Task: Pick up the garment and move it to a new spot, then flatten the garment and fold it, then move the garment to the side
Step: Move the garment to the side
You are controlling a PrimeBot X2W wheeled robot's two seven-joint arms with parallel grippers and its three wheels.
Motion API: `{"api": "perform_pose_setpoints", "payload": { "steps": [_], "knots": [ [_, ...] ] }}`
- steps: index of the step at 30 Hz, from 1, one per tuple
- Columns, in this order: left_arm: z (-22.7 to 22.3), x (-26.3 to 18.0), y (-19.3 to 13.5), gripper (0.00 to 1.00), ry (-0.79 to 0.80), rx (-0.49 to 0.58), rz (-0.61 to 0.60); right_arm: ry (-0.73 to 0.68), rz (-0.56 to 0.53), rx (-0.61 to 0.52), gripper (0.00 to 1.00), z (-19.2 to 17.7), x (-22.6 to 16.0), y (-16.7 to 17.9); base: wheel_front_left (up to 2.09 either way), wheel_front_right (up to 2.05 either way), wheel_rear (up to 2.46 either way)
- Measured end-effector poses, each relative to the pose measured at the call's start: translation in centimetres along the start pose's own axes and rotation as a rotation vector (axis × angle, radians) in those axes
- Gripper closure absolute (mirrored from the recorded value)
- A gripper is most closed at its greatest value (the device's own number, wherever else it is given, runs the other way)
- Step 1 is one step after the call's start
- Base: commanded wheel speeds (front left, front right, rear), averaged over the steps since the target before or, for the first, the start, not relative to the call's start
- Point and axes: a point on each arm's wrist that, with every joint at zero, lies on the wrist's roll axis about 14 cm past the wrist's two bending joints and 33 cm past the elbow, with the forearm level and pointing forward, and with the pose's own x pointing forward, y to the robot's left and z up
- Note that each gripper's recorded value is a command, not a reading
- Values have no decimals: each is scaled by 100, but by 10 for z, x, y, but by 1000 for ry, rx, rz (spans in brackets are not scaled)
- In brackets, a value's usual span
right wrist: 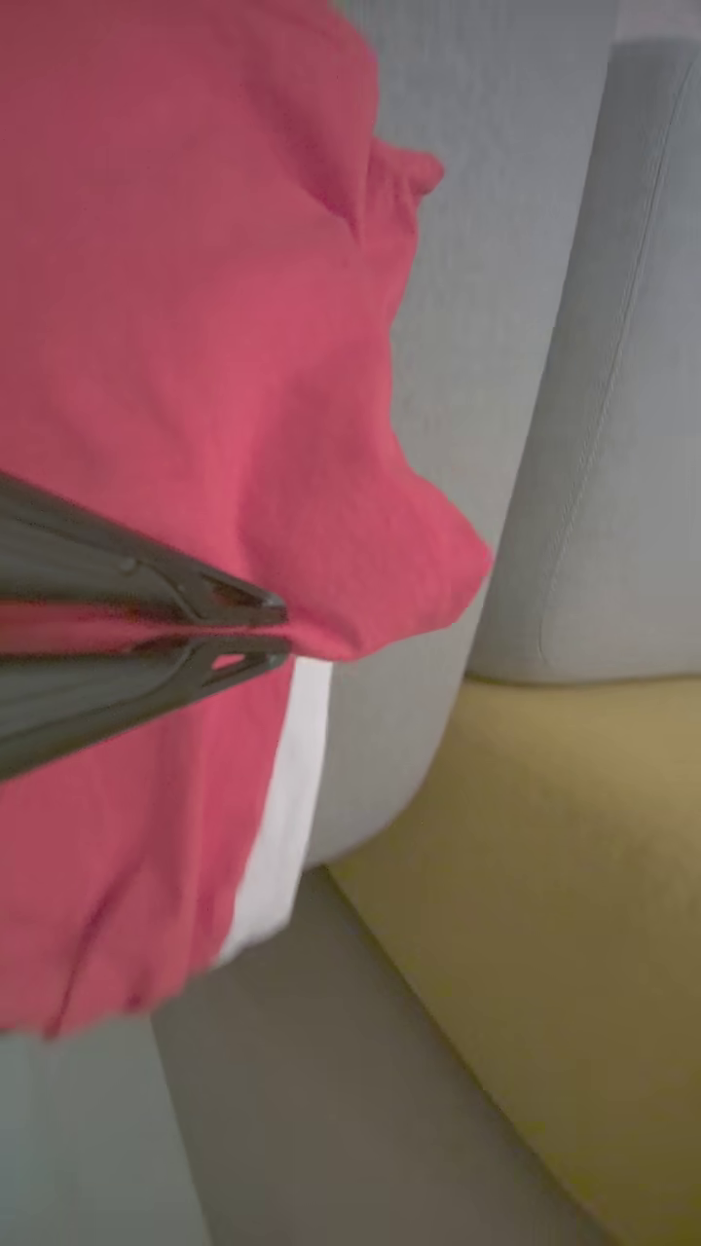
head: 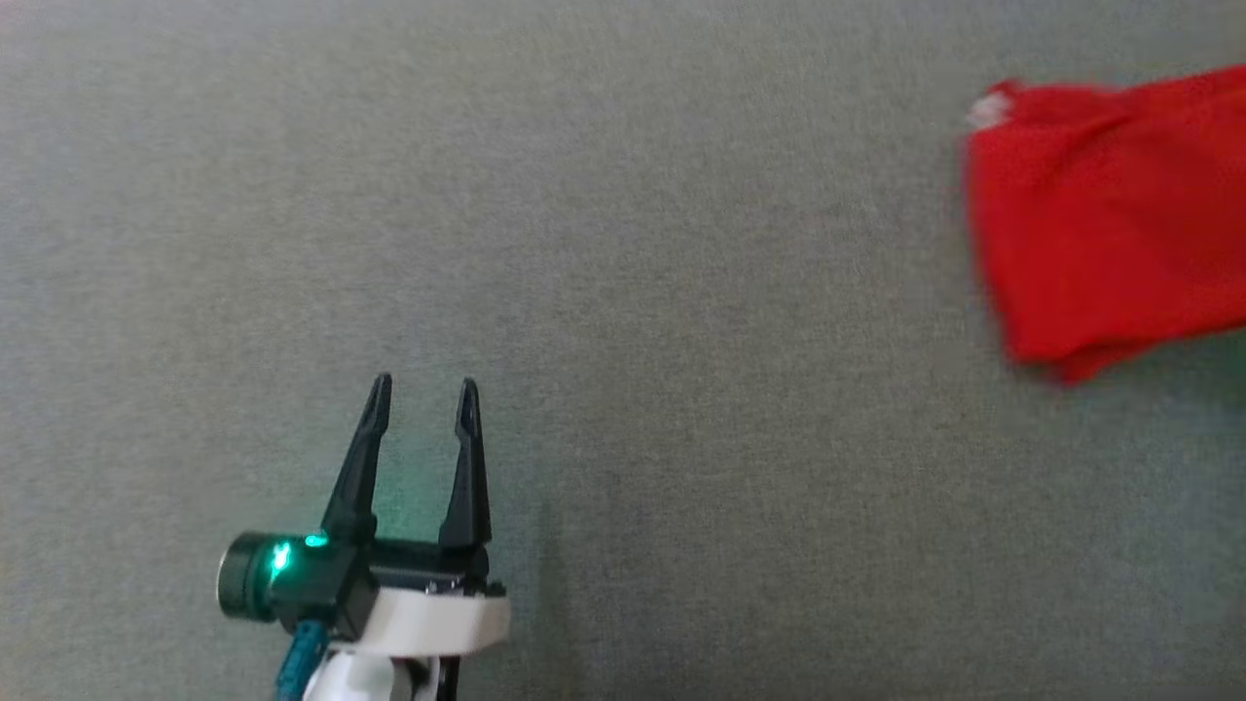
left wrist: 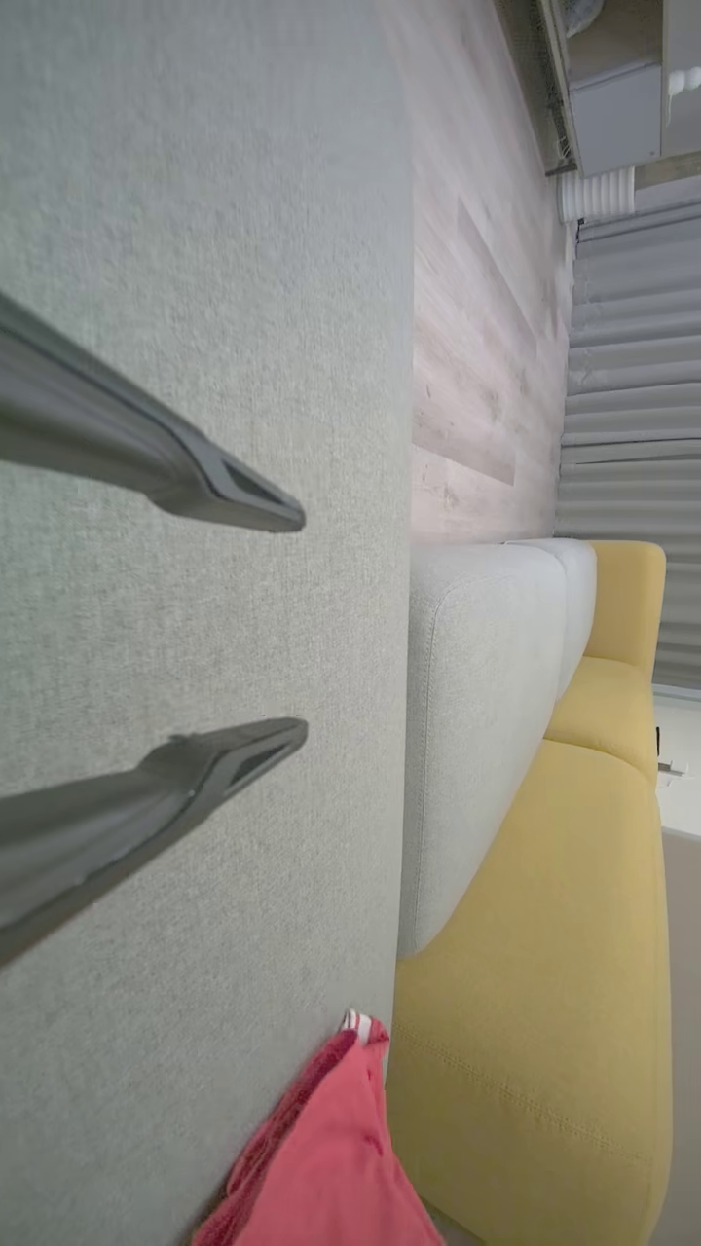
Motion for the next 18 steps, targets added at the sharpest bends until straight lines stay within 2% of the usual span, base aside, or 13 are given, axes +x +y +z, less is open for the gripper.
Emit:
{"api": "perform_pose_setpoints", "payload": {
  "steps": [5, 9, 10, 11, 14, 18],
  "knots": [
    [-9, 22, -6, 0, 14, -14, -30, 64, -185, -109, 100, 14, -15, -85, 0, 0, 0],
    [-13, 35, -7, 0, 16, -24, -42, 101, -305, -149, 100, 25, -24, -129, 0, 0, 0],
    [-13, 36, -7, 0, 16, -24, -43, 118, -327, -156, 63, 24, -26, -136, 0, 0, 0],
    [-13, 36, -6, 0, 16, -29, -40, 139, -343, -160, 0, 20, -28, -140, 0, 0, 0],
    [-13, 32, -2, 0, 22, -34, -25, 168, -347, -175, 0, 10, -31, -136, 0, 0, 0],
    [-3, 27, 0, 0, -3, -25, -17, 110, -255, -129, 0, 8, -26, -89, 0, 0, 0]
  ]
}}
